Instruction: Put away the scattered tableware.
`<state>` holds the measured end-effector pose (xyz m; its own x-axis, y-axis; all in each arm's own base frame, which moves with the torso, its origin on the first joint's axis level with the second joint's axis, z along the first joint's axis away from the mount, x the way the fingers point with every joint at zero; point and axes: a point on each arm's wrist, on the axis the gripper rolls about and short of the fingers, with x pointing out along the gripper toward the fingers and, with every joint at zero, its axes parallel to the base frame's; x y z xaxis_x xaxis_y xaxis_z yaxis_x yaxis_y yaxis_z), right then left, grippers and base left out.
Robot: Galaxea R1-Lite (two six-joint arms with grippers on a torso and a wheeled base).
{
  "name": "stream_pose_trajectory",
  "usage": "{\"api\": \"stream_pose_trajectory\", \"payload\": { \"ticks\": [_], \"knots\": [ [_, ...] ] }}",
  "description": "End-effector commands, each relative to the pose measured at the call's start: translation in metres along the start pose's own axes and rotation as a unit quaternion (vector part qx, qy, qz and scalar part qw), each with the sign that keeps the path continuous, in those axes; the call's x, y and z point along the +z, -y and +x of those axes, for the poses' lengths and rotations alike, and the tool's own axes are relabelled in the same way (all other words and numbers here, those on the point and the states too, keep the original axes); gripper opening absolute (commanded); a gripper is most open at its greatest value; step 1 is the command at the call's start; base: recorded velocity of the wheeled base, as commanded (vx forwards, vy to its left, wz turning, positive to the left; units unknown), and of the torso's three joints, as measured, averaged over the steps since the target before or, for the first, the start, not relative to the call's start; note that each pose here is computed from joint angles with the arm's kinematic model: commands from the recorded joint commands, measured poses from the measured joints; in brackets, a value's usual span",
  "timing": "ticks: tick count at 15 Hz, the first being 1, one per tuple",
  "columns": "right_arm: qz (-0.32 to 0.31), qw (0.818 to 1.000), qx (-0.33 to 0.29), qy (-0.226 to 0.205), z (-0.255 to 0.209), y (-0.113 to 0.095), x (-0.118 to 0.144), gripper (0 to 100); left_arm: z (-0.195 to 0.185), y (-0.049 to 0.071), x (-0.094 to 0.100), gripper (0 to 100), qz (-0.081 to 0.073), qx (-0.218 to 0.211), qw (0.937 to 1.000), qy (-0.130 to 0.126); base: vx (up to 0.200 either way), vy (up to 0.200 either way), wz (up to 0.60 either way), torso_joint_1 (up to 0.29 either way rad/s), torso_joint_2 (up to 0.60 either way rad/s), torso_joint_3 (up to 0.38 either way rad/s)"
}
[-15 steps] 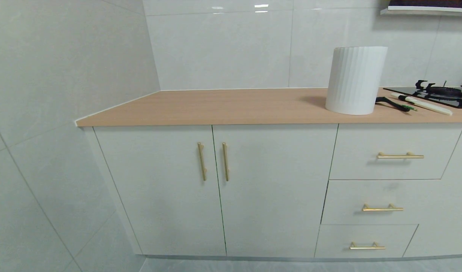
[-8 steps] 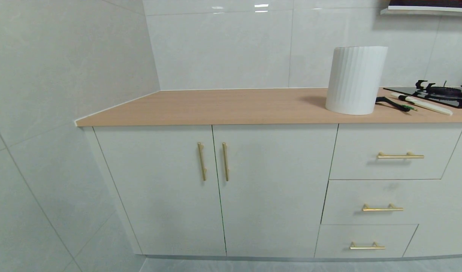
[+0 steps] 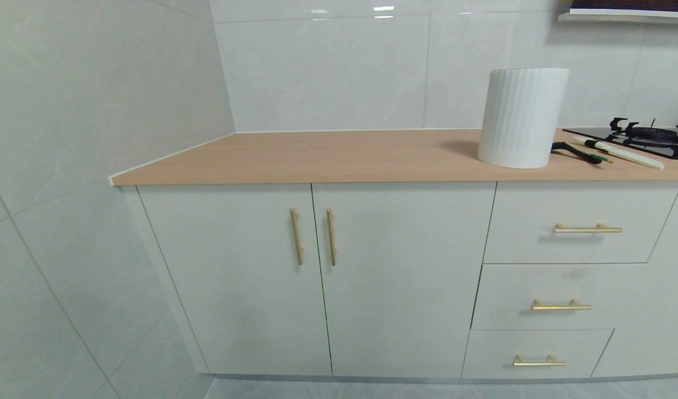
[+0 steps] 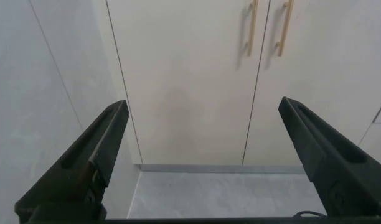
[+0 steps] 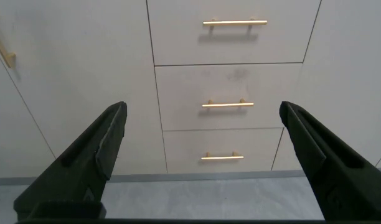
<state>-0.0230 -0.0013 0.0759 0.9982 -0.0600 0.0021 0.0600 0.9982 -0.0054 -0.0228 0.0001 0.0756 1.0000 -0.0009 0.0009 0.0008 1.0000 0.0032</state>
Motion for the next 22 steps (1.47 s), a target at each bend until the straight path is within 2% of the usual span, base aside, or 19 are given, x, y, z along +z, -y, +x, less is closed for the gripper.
{"api": "stream_pose_trajectory", "payload": {
  "ticks": [1,9,22],
  "knots": [
    [0.000,1.000,0.000,-0.003,0.0003,0.0000,-0.0006,100,0.0000,0.0000,0.0000,100,0.000,0.000,1.0000,0.000,0.000,0.000,0.00,0.000,0.00,0.000],
    [0.001,1.000,0.000,-0.002,0.0002,0.0000,-0.0002,100,0.0000,0.0000,0.0000,100,0.000,0.000,1.0000,0.000,0.000,0.000,0.00,0.000,0.00,0.000],
    [0.002,1.000,0.000,-0.002,0.0002,0.0000,-0.0002,100,0.0000,0.0000,0.0000,100,-0.001,0.000,1.0000,0.000,0.000,-0.200,0.00,0.004,0.00,0.002]
  ]
}}
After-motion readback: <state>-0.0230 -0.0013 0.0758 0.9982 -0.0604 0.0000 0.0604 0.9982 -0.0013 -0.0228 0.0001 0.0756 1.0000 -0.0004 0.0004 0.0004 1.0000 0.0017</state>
